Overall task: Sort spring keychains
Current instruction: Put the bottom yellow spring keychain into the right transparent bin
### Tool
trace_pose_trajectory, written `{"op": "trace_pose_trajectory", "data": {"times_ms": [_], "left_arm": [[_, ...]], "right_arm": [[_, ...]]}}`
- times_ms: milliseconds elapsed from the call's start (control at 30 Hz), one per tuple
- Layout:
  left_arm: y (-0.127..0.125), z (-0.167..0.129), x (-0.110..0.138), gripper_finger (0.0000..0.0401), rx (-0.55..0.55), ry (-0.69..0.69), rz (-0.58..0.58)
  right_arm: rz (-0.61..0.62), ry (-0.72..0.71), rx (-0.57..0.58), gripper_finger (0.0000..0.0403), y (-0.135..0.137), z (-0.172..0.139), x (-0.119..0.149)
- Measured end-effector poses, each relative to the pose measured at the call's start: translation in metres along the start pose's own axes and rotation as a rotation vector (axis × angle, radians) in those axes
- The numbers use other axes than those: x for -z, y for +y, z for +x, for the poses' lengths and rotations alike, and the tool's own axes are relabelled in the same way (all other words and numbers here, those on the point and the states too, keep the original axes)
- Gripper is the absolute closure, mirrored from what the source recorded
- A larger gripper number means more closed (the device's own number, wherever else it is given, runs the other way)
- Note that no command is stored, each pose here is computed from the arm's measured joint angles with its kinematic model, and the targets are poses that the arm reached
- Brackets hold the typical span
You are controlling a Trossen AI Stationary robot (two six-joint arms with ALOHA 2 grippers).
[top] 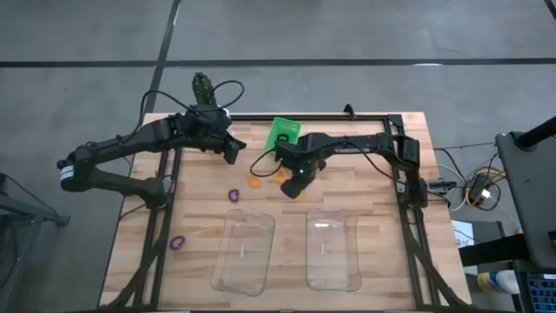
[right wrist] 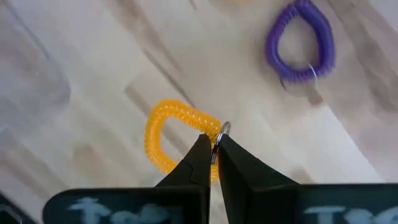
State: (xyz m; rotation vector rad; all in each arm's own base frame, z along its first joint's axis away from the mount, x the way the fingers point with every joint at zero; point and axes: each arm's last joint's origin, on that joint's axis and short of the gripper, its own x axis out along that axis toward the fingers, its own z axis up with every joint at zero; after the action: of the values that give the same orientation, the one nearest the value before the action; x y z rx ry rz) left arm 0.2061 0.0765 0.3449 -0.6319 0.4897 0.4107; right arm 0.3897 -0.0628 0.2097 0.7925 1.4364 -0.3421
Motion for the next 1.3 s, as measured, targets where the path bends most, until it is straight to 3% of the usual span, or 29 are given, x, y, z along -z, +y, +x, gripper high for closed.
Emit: {"op": "trace_pose_trajectory", "data": {"times_ms": [333,600,833,1300], "left_arm": [[0.000,0.000,0.000,0.0401,0.000,0.000,0.019],[0.000,0.000,0.000,0.0401,-0.004,-0.003,0.029],[0.001,0.002,0.002,0.0401,-0.009,0.006,0.010],[0.003,0.002,0.002,0.0401,-0.040,-0.008,0.025]], "right_arm": [[-0.090,-0.075,-0.053,0.0392,0.031,-0.060,0.035],[-0.135,0.006,-0.006,0.0392,0.047,-0.070,0.094],[-0.167,0.064,0.068,0.0392,0.058,-0.049,0.147],[-0.066,0.087,0.100,0.0392,0.061,0.023,0.187]]}}
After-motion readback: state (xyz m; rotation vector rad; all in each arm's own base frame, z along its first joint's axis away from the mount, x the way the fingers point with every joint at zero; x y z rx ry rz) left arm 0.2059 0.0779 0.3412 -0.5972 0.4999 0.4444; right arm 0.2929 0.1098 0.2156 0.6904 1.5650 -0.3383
